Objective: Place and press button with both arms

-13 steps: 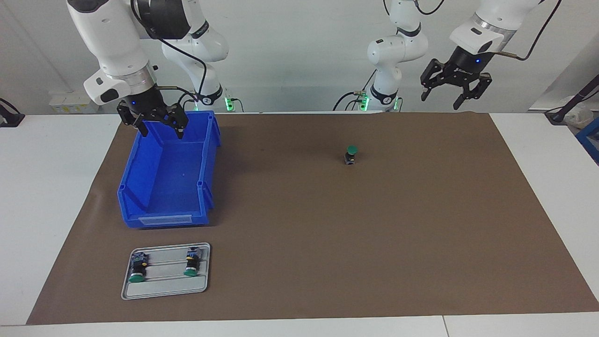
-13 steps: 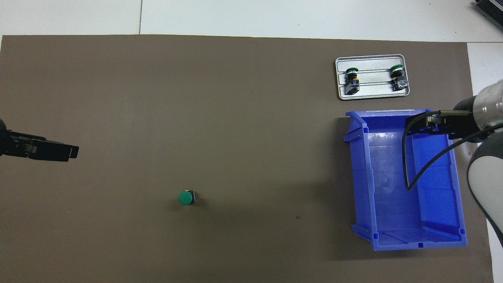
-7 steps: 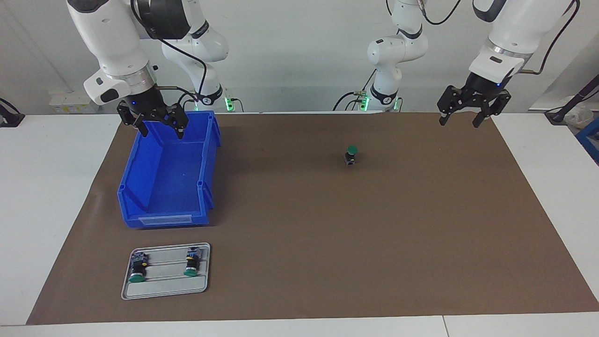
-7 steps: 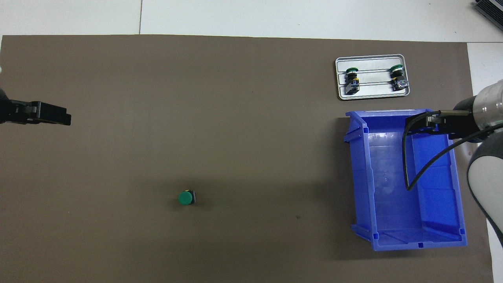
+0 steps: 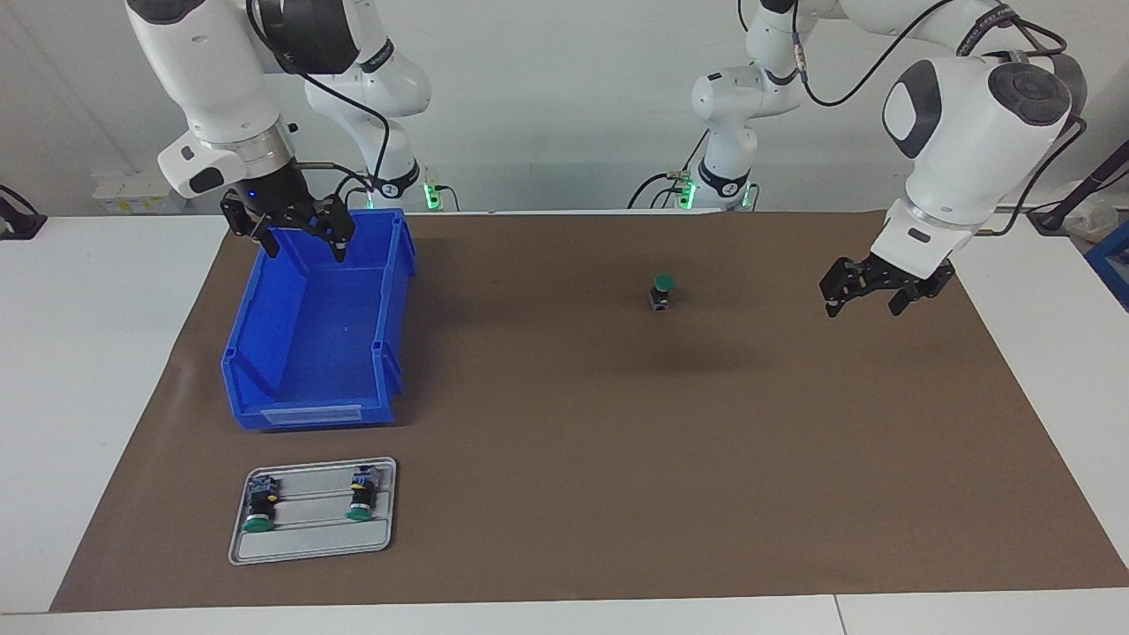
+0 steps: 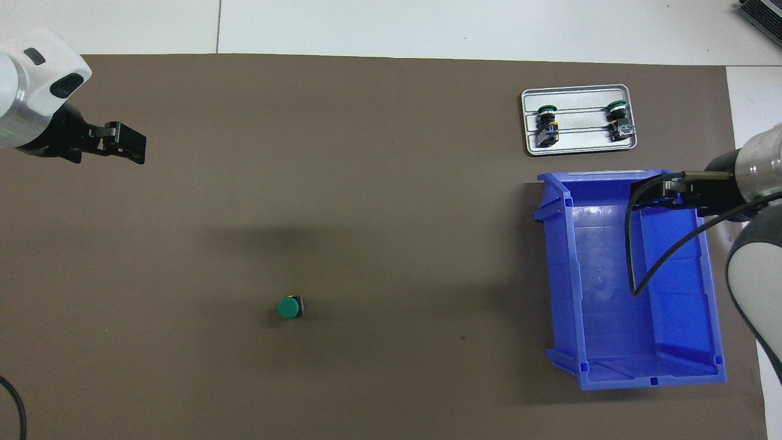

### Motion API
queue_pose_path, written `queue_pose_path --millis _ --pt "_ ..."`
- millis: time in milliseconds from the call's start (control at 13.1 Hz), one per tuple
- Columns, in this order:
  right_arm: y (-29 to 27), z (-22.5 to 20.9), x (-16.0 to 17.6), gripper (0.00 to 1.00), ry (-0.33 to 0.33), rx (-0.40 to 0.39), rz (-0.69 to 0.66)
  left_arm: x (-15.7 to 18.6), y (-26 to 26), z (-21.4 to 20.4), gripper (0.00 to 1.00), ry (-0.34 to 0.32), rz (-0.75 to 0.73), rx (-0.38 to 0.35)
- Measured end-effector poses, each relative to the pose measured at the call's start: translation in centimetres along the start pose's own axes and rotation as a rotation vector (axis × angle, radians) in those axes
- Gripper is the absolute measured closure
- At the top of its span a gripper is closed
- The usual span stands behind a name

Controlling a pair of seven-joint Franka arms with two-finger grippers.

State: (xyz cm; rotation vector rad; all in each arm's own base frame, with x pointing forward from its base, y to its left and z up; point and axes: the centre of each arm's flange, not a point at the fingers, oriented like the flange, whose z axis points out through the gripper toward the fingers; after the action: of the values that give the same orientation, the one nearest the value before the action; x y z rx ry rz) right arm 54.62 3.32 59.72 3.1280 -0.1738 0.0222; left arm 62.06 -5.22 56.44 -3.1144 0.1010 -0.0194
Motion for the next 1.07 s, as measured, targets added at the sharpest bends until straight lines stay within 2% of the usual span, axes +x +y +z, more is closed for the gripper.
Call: queue_pose_path --millis 305,533,762,1067 --pt "0.0 0.0 0.0 0.00 0.000 0.000 0.000 -0.3 0.1 -0.6 0.00 0.006 -0.019 0.011" --pt "0.0 0.0 0.0 0.00 0.000 0.000 0.000 -1.1 -0.9 -2.6 0.00 0.038 -0.049 0.045" --pt "0.0 0.0 0.0 0.00 0.000 0.000 0.000 -3.1 -1.7 -4.4 0.00 0.050 -0.074 0.024" --pt "0.0 0.0 0.0 0.00 0.000 0.000 0.000 -5.0 -0.9 -4.0 0.00 0.028 -0.062 0.010"
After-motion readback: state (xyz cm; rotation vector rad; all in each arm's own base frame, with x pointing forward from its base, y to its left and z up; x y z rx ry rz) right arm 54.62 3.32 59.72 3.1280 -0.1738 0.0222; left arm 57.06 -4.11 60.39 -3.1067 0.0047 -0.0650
